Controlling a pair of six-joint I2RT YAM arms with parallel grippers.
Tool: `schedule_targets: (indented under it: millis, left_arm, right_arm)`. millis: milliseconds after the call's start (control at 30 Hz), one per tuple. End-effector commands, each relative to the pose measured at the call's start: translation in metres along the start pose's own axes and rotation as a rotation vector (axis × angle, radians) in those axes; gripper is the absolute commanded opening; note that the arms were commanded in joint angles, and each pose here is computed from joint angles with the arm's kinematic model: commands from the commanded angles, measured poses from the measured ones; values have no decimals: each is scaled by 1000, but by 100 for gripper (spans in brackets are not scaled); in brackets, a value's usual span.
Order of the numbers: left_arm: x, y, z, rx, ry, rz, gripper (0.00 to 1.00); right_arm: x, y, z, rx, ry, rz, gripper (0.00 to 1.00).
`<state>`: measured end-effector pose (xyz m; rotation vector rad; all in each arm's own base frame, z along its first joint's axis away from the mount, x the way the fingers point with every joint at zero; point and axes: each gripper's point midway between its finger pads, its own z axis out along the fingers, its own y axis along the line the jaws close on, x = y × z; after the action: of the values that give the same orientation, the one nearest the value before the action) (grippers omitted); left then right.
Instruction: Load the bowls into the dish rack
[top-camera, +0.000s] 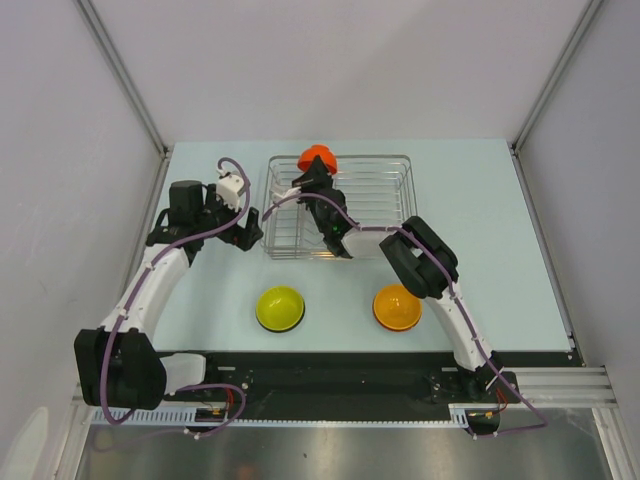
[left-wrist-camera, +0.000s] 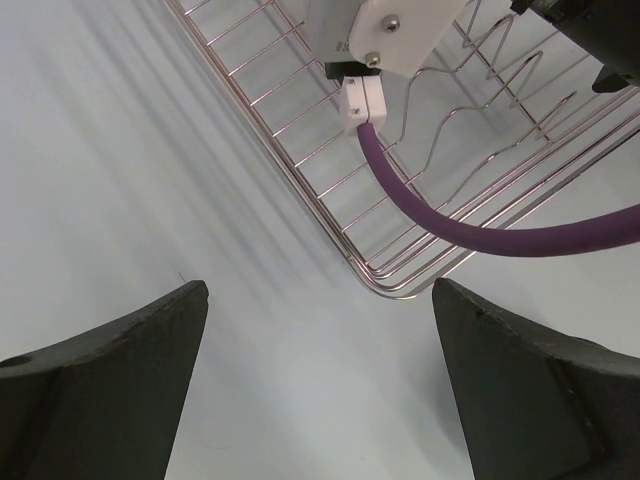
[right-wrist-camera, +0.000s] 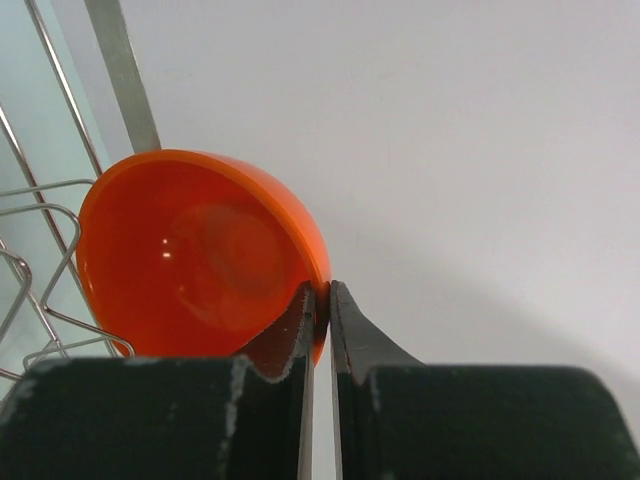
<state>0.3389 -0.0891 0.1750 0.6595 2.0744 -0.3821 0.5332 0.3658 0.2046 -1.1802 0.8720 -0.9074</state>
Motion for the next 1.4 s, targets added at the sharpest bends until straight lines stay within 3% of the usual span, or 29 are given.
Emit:
schedule_targets:
  millis: [0, 233, 367, 467, 767, 1367]
  left_arm:
    - [-4, 0, 1, 12, -26, -8, 100]
    - [-6, 2, 3, 12, -26, -10, 100]
    - [-5, 3, 3, 10, -23, -12, 99]
    - [-6, 3, 3, 6, -25, -10, 100]
    - [-7, 4, 1, 1, -25, -11, 100]
    - [-7, 2, -3, -1, -28, -15, 100]
  right_arm:
    - [-24, 8, -7, 6, -77, -9, 11]
    - [-24, 12, -7, -10, -83, -15, 18]
    - [-24, 13, -7, -25, -81, -16, 44]
    - [-24, 13, -7, -47, -73, -7, 53]
    - [-18, 18, -8, -167, -14, 55, 61]
    - [-7, 22, -17, -486, 89, 226, 66]
